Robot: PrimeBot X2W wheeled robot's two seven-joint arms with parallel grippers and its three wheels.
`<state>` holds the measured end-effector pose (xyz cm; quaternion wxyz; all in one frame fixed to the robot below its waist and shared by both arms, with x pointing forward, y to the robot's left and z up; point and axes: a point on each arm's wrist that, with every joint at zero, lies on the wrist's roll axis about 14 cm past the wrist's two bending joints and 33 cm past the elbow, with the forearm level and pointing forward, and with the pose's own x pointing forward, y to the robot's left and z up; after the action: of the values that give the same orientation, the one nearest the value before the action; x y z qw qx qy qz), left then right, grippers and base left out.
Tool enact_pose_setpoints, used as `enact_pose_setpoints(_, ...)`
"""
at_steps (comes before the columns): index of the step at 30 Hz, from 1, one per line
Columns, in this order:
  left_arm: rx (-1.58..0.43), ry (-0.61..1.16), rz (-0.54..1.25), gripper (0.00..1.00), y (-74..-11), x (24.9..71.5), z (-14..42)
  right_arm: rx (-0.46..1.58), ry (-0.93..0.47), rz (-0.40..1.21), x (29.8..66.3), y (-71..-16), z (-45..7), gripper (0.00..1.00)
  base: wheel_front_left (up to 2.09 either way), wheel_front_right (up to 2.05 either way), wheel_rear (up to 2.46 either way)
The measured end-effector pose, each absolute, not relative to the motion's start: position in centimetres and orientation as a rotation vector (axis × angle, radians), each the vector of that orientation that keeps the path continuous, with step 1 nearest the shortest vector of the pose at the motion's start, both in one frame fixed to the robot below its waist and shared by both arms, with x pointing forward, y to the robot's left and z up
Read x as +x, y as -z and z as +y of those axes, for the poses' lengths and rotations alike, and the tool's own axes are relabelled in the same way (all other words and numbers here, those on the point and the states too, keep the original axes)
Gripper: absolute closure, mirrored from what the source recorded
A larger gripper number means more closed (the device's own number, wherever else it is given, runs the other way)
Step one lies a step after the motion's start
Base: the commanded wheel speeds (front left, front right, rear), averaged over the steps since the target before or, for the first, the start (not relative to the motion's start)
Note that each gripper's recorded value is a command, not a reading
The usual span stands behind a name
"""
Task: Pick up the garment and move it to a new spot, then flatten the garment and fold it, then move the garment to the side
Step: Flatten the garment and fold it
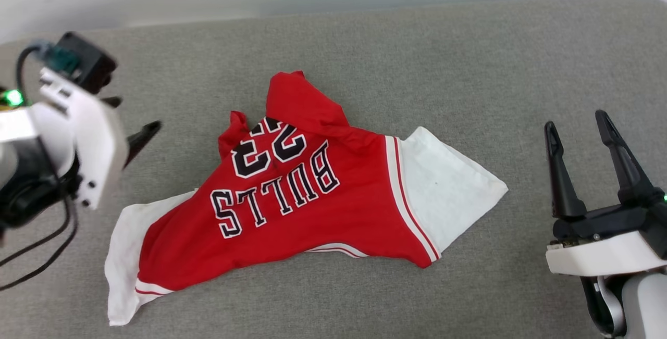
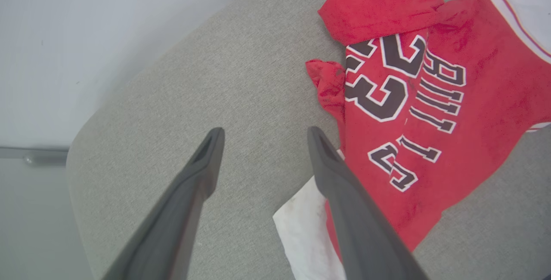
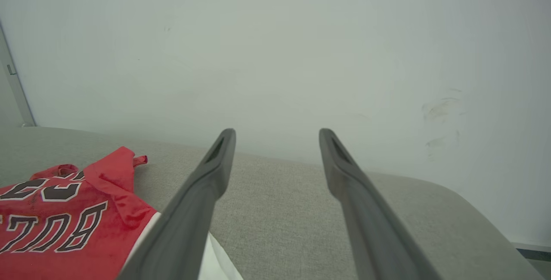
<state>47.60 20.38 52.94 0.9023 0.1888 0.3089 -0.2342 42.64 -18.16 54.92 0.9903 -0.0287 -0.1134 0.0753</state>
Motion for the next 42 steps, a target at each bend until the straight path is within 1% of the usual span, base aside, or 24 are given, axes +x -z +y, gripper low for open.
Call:
enact_pose_setpoints(3, 0.361, 0.58, 0.676, 0.0, -52.6, 48.7, 16.9, -0.062, -0.155, -0.225, 43.1, -54.8, -18.1, 0.0, 0.0, 0.0, 0.0)
enact_pose_setpoints(8, 0.403, 0.688, 0.785, 0.0, -50.3, 49.7, 13.4, -0.078, -0.139, -0.215, 43.8, -54.3, -18.9, 0.0, 0.0, 0.0, 0.0)
enact_pose_setpoints(12, 0.435, 0.742, 0.885, 0.0, -47.3, 50.1, 11.8, -0.086, -0.122, -0.191, 44.2, -53.4, -19.6, 0.0, 0.0, 0.0, 0.0)
enact_pose_setpoints(13, 0.438, 0.77, 0.949, 0.0, -44.8, 50.2, 10.9, -0.092, -0.113, -0.175, 44.6, -52.8, -19.9, 0.0, 0.0, 0.0, 0.0)
enact_pose_setpoints(20, 0.502, 0.807, 1.128, 0.0, -38.3, 49.2, 10.7, -0.103, -0.11, -0.139, 45.6, -51.2, -20.1, 0.0, 0.0, 0.0, 0.0)
enact_pose_setpoints(24, 0.513, 0.823, 1.136, 0.0, -37.1, 49.5, 10.2, -0.109, -0.097, -0.125, 45.6, -50.7, -20.5, 0.0, 0.0, 0.0, 0.0)
enact_pose_setpoints(25, 0.515, 0.825, 1.124, 0.58, -37.2, 49.5, 10.1, -0.112, -0.096, -0.124, 45.6, -50.7, -20.5, 0.0, 0.0, 0.0, 0.0)
enact_pose_setpoints(26, 0.521, 0.829, 1.103, 1.0, -37.4, 49.6, 9.9, -0.112, -0.094, -0.126, 45.5, -50.8, -20.6, 0.0, 0.0, 0.0, 0.0)
enact_pose_setpoints(31, 0.568, 0.871, 0.965, 1.0, -39.9, 49.3, 8.6, -0.107, -0.088, -0.142, 44.9, -51.6, -20.6, 0.0, 0.0, 0.0, 0.0)
enact_pose_setpoints(36, 0.605, 0.855, 0.754, 1.0, -45.7, 50.7, 8.7, -0.092, -0.093, -0.155, 43.9, -52.3, -20.2, 0.0, 0.0, 0.0, 0.0)
enact_pose_setpoints(42, 0.636, 0.829, 0.581, 1.0, -52.0, 51.6, 8.8, -0.075, -0.11, -0.177, 43.4, -53.1, -19.4, 0.0, 0.0, 0.0, 0.0)
